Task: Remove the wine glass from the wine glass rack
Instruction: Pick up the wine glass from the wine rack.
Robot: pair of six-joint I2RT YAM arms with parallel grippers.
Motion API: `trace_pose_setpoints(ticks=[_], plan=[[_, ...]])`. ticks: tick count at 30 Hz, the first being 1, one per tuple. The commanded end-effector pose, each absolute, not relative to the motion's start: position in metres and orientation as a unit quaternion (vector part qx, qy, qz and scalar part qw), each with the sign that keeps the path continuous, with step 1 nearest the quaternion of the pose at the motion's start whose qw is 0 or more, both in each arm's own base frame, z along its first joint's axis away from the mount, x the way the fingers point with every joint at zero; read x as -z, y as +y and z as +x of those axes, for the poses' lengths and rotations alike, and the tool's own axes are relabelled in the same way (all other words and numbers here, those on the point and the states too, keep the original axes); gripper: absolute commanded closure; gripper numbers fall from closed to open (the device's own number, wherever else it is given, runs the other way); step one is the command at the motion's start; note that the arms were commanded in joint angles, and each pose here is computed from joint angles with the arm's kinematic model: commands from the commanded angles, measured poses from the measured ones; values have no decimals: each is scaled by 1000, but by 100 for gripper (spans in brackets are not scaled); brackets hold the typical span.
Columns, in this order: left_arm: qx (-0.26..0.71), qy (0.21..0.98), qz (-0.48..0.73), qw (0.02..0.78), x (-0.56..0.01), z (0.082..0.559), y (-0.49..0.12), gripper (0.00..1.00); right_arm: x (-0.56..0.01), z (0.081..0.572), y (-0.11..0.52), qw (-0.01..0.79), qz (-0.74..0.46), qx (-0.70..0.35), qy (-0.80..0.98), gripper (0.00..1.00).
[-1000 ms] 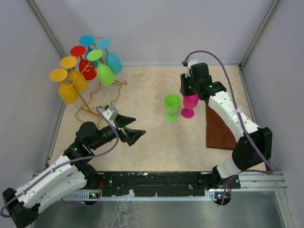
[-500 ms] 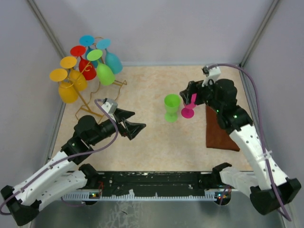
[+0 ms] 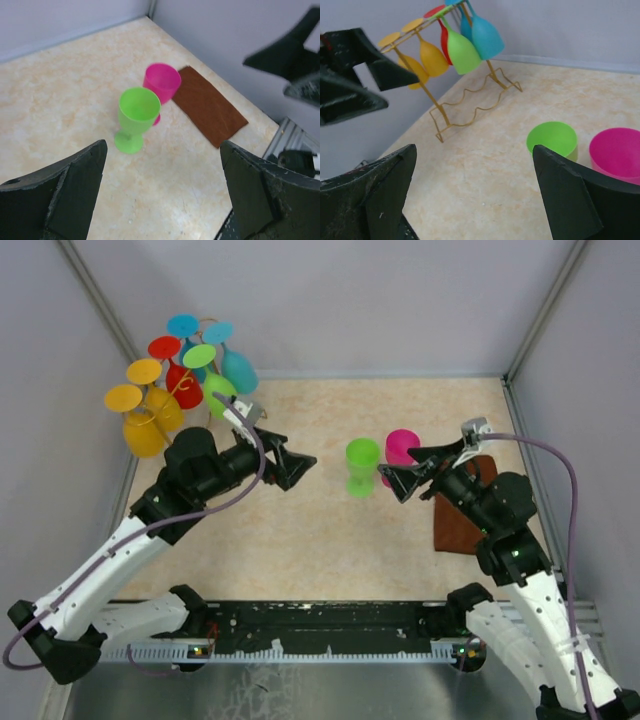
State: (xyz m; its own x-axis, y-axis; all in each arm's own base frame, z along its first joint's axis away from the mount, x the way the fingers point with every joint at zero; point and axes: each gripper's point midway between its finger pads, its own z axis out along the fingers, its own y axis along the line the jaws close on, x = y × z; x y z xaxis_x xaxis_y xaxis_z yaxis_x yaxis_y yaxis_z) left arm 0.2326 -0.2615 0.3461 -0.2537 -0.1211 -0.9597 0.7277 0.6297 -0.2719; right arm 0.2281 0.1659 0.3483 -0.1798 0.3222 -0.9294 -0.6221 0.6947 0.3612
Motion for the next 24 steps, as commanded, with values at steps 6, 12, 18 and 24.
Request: trace_pose_setpoints(ticks=[6, 12, 18, 24], plan=[[407, 664, 157, 607, -449, 289, -223, 1, -356, 189, 174, 602, -81, -481, 632, 1], [382, 673, 100, 625, -470, 330, -176, 1, -339, 187, 165, 587, -56, -458, 666, 1], [369, 682, 37, 631, -470, 365, -129, 1, -340, 186, 158, 591, -60, -428, 681, 1], [377, 699, 10, 608, -462, 393, -98, 1, -339, 185, 155, 587, -54, -421, 690, 1]])
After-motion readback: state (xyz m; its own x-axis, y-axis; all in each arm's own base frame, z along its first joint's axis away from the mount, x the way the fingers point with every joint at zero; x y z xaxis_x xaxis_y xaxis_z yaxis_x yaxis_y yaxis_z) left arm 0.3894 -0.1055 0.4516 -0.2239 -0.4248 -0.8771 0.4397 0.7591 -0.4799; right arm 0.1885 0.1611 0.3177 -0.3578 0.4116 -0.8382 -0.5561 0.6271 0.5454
